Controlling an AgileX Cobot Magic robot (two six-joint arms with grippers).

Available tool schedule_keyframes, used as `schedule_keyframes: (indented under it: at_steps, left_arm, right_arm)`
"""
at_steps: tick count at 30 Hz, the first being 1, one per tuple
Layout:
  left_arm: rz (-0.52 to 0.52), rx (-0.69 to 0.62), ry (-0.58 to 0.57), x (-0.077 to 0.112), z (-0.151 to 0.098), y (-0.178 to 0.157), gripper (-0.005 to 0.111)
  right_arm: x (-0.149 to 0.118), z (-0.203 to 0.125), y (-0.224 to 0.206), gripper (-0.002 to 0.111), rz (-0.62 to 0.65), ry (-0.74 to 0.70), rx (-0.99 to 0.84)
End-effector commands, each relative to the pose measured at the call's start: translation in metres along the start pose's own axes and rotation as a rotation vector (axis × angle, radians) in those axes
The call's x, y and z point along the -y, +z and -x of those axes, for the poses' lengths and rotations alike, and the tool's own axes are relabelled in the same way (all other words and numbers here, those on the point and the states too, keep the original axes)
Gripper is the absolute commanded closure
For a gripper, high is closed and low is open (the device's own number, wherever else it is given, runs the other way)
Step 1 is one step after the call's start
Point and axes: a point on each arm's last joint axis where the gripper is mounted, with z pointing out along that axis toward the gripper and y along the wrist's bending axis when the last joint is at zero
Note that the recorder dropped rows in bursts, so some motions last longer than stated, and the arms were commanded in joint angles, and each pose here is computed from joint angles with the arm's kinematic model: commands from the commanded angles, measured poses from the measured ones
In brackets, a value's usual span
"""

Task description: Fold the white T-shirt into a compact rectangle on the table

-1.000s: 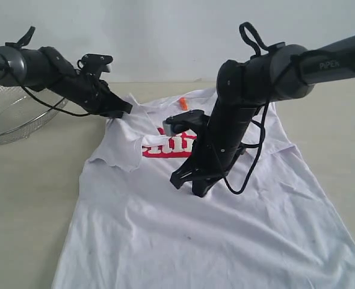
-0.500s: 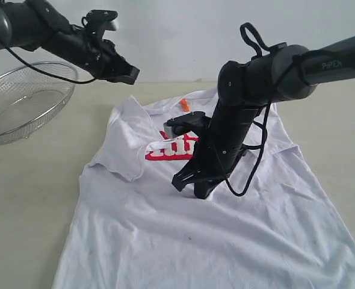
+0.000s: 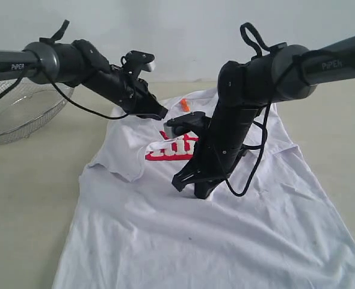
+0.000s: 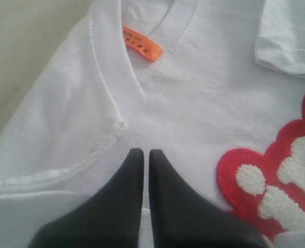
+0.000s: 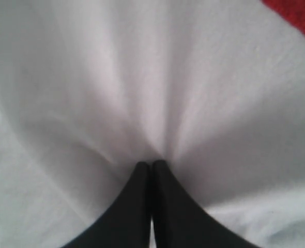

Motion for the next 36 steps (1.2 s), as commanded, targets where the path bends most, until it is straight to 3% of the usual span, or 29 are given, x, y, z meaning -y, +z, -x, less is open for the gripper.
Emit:
schedule_keyframes:
  at_steps: [1,11,21,30,36]
  left_arm:
    - [0.001,-0.001,-0.008,0.001,-0.004,0.010,0.102]
    - [0.114,0.083,-0.008,-0.010,0.003,0.010,0.102]
    - [0.226,0.134,-0.008,-0.039,-0.006,0.025,0.102]
    - [0.324,0.190,-0.053,-0.081,-0.008,0.003,0.102]
    - [0.314,0.222,-0.060,-0.085,0.004,-0.014,0.102]
  right_arm:
    - [0.001,-0.022,0.018,0.109,0.006,0.008,-0.138]
    - [-0.003,-0.033,0.025,0.109,0.054,0.044,-0.185]
    - [-0.004,-0.035,0.024,0.109,0.066,0.040,-0.207]
    - [-0.005,-0.036,0.024,0.109,0.070,0.041,-0.216]
    - [-0.005,-0.036,0.024,0.109,0.075,0.041,-0.227]
